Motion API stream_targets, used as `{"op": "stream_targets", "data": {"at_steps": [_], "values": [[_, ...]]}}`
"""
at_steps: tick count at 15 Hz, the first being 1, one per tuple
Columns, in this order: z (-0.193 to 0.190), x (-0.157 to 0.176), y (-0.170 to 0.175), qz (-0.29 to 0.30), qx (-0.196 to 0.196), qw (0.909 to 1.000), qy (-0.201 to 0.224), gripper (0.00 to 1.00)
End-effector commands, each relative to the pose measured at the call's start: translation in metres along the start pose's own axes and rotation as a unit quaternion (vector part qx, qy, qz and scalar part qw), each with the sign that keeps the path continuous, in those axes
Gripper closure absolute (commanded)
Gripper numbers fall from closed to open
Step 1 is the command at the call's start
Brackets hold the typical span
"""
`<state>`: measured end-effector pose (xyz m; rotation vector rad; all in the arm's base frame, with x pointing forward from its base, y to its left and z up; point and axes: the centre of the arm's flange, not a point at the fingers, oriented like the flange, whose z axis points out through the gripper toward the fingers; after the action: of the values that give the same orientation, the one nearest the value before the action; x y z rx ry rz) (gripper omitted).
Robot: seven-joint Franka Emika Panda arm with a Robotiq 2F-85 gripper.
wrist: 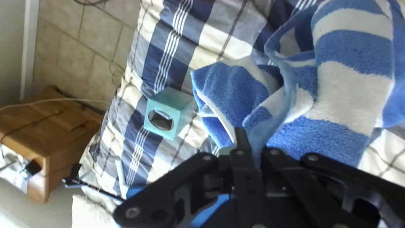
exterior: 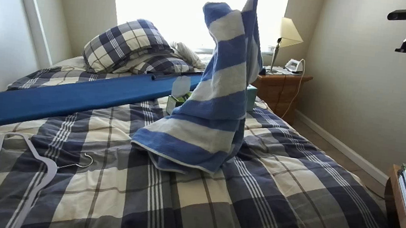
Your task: Move the towel to the right
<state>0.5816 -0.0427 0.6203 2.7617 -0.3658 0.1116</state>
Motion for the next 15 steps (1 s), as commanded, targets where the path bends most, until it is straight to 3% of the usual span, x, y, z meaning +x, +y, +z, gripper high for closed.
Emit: {"op": "stream_targets", "data": {"at_steps": [1,4,9,10,15], "values": [[-0.056,0.014,-0.006,-0.021,0.015,0.9956,0.09,0.99],[-0.09,0.027,-0.013,0.001,0.073,0.9875,0.14,0.99],[-0.106,0.06,-0.031,-0.009,0.21,0.9655,0.153,0.99],[-0.094,0.031,-0.03,0.001,0.164,0.9762,0.142,0.96],[-0.089,0.047,-0.038,-0.002,0.192,0.9703,0.146,0.96]]}}
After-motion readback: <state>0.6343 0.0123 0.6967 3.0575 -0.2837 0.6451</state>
